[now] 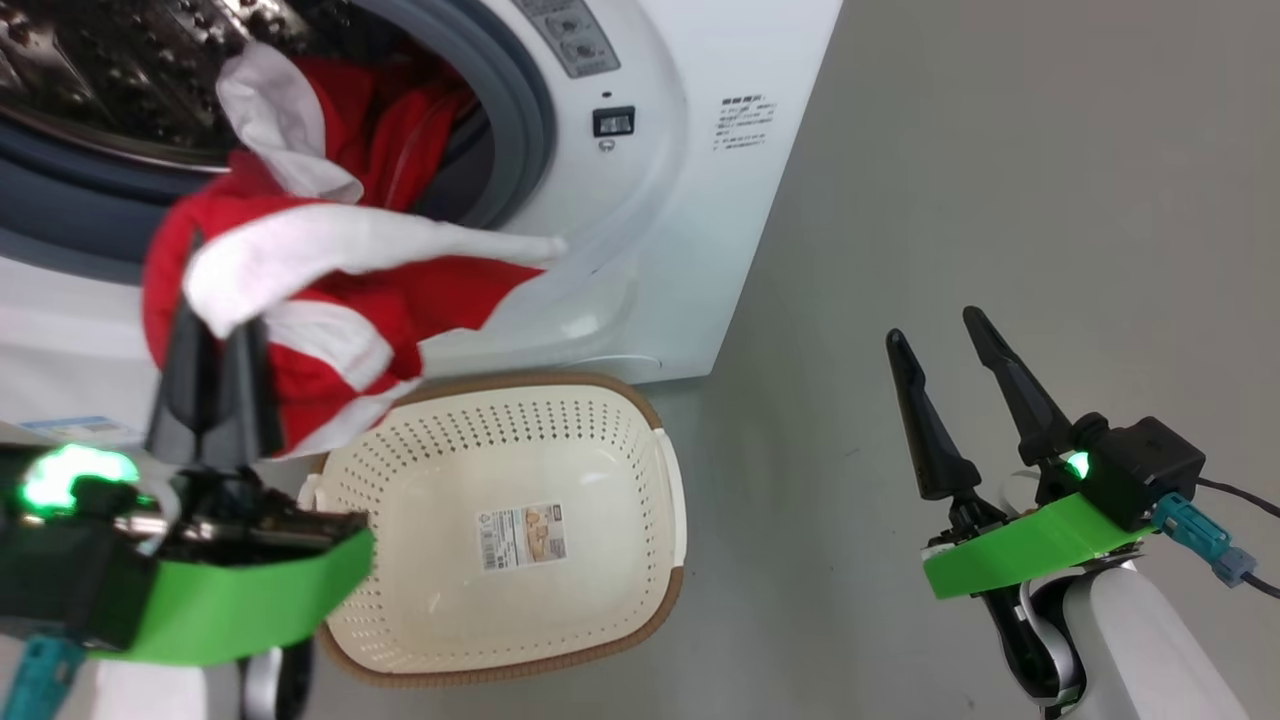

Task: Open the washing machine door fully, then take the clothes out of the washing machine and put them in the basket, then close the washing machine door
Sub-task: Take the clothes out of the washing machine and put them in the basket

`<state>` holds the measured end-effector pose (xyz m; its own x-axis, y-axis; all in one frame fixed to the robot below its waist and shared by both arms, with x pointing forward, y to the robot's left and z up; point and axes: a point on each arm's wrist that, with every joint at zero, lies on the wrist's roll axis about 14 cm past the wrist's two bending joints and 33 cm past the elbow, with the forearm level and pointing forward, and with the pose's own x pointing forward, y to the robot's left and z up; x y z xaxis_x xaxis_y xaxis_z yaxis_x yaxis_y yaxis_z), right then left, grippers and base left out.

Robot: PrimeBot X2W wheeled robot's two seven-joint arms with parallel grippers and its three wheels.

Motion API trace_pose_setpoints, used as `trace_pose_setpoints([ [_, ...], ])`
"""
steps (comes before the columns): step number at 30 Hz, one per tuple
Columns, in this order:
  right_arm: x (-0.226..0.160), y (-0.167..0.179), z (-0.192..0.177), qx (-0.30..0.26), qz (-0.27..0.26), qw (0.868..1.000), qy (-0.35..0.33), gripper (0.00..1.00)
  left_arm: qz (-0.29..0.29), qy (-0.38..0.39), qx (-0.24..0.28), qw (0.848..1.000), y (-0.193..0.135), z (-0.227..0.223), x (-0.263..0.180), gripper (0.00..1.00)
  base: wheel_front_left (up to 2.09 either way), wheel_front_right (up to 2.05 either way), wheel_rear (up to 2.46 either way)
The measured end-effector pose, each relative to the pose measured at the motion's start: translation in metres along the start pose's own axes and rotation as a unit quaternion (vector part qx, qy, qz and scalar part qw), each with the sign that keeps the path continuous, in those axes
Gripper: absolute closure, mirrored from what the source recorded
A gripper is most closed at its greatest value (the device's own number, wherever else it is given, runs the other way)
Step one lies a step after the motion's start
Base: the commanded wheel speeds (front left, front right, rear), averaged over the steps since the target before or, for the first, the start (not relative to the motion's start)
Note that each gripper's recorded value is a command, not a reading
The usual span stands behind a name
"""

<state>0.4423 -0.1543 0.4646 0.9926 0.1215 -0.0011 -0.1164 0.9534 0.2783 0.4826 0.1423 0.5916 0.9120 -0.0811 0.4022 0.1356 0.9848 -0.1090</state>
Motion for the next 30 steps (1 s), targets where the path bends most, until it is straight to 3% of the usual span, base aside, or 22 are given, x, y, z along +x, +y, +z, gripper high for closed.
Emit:
trace_pose_setpoints([
  [11, 0.008, -0.001, -0.02, 0.004, 0.001, 1.0, 0.023, 0.0, -0.002, 0.128, -0.09, 0.988, -0.024, -0.084, -0.03, 1.0, 0.0, 0.0, 0.0],
  [22, 0.018, -0.008, -0.036, 0.003, -0.001, 0.999, 0.038, 0.0, 0.011, 0.291, -0.129, 0.948, -0.034, -0.189, -0.072, 1.0, 0.0, 0.0, 0.0],
  [30, 0.027, -0.012, -0.047, 0.002, -0.002, 0.999, 0.048, 0.0, 0.01, 0.373, -0.123, 0.92, -0.036, -0.245, -0.091, 1.0, 0.0, 0.0, 0.0],
])
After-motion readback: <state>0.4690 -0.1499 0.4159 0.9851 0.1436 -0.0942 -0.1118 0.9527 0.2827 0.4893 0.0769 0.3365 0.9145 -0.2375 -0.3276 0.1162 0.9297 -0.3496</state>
